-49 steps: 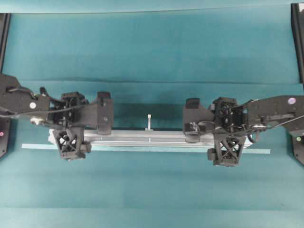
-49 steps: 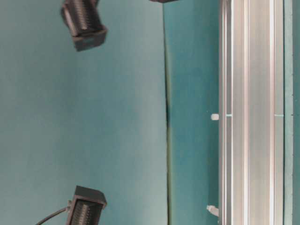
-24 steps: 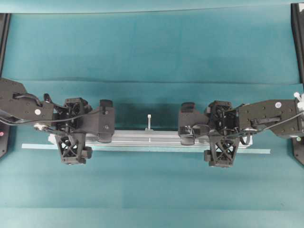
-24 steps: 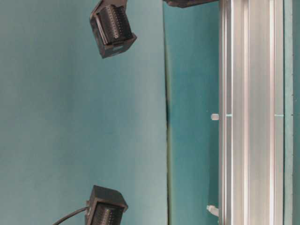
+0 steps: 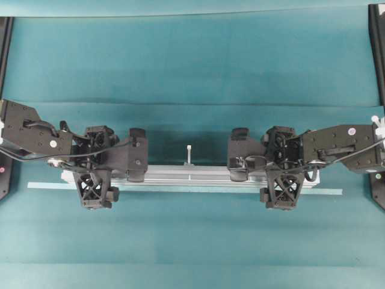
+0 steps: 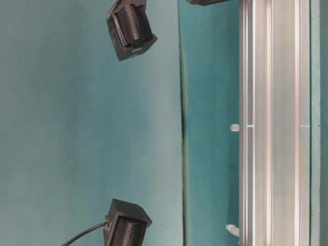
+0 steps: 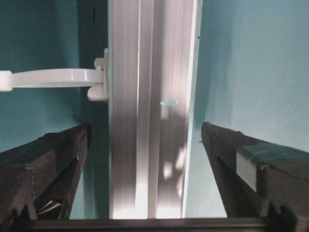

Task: Lift the large metal rail with both hands.
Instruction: 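Lower both grippers around the rail ends and close them, then lift the rail upward with both grippers together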

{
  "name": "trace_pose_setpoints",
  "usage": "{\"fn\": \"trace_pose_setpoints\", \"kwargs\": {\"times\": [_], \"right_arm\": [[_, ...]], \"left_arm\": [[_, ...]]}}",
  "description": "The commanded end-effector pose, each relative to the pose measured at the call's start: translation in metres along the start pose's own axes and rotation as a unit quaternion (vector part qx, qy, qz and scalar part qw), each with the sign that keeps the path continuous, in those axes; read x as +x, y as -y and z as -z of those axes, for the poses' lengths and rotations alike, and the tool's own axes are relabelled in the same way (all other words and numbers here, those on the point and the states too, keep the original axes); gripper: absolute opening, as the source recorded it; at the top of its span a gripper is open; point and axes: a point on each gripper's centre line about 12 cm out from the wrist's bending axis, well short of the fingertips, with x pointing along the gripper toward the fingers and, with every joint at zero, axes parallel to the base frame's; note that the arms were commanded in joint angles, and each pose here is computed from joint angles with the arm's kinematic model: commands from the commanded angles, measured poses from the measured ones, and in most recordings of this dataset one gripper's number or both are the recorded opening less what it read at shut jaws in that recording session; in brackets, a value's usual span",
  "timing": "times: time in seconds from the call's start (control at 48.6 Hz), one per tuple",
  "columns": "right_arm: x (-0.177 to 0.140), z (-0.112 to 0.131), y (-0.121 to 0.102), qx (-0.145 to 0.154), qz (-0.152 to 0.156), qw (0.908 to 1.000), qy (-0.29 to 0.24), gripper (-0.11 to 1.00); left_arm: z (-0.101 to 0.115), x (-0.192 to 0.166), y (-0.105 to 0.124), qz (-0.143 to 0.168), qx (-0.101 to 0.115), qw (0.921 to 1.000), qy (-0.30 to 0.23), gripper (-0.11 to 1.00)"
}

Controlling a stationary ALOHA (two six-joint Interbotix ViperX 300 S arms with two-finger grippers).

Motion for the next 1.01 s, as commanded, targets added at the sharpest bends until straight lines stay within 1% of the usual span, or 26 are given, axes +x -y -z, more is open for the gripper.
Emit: {"fn": "trace_pose_setpoints", "kwargs": {"times": [0.0,0.103,0.144,0.185,0.247,0.309,0.35,0.391,0.411,0.823,0.987], "right_arm": [[0.002,-0.001,0.000,0.001,0.000,1.0000,0.001,0.99],[0.002,-0.002,0.000,0.002,0.000,1.0000,0.000,0.96],[0.002,-0.001,0.000,0.000,0.000,1.0000,-0.002,0.91],[0.002,-0.002,-0.001,0.001,0.000,1.0000,-0.002,0.83],[0.002,-0.002,-0.001,0.002,0.000,1.0000,-0.004,0.68],[0.002,-0.003,-0.001,0.002,-0.001,1.0000,-0.003,0.50],[0.002,-0.003,-0.001,0.003,-0.001,1.0000,-0.003,0.42],[0.002,-0.003,-0.001,0.003,-0.002,1.0000,-0.003,0.42],[0.002,-0.003,-0.001,0.004,-0.002,1.0000,-0.003,0.42],[0.001,-0.003,-0.002,0.007,-0.004,1.0000,-0.003,0.42],[-0.014,-0.011,0.000,0.011,-0.004,0.9999,0.003,0.42]], "left_arm": [[-0.005,-0.003,0.000,0.000,-0.002,0.9999,0.010,0.96],[-0.006,-0.003,0.000,0.000,-0.003,0.9999,0.012,0.95],[-0.007,-0.003,0.000,0.000,-0.004,0.9999,0.012,0.93],[-0.007,-0.003,0.001,0.000,-0.006,0.9999,0.010,0.90],[-0.005,-0.003,0.001,0.000,-0.006,1.0000,0.003,0.78],[-0.005,-0.004,-0.001,-0.001,-0.011,0.9999,-0.001,0.61],[-0.004,-0.004,-0.003,-0.002,-0.014,0.9999,-0.002,0.49],[-0.004,-0.004,-0.004,-0.003,-0.017,0.9998,-0.001,0.38],[-0.004,-0.004,-0.004,-0.003,-0.017,0.9998,-0.001,0.36],[-0.004,-0.005,-0.004,-0.003,-0.013,0.9999,-0.001,0.36],[-0.010,-0.015,-0.004,-0.003,-0.014,0.9999,0.003,0.36]]}}
